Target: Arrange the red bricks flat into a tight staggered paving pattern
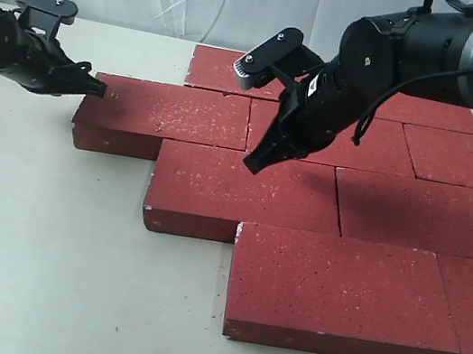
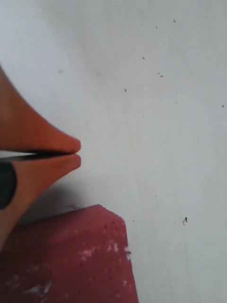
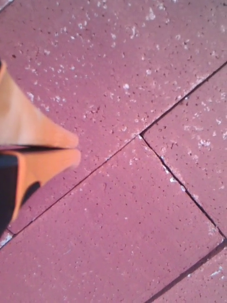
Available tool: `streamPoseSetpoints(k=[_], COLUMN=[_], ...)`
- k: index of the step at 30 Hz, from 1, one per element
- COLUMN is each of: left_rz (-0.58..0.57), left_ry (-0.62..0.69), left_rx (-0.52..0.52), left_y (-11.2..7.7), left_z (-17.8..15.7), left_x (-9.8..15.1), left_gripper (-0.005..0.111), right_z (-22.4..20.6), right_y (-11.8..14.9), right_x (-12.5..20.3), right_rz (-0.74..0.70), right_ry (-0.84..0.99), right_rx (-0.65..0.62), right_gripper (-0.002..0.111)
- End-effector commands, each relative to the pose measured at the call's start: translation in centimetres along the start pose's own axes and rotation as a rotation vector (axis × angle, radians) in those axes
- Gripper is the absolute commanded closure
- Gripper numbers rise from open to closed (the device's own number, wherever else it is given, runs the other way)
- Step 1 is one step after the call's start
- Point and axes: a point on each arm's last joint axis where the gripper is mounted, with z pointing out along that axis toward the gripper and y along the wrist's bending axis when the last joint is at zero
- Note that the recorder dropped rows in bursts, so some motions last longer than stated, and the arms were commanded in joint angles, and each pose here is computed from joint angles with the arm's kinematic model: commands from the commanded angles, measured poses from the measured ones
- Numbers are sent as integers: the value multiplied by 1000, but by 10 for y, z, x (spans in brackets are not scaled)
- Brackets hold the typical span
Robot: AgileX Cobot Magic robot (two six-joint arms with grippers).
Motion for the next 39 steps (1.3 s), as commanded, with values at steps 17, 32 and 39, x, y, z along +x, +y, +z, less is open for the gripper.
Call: streamPoseSetpoints(k=[17,32,39], left_rz=[-44,166,167], left_ry=[-183,213,110], left_rx=[72,-50,-69], left_y=[-29,5,8], left_z=[-86,-166,-201], left_x=[-56,-53,-54], left_gripper=[107,107,107], right_z=[-34,-88,-121], right_y=[-18,-117,-134], right_x=[-19,56,103], right_rz=[-80,449,614], right_ry=[104,344,181], right_rx=[54,162,230], right_gripper=[109,109,109])
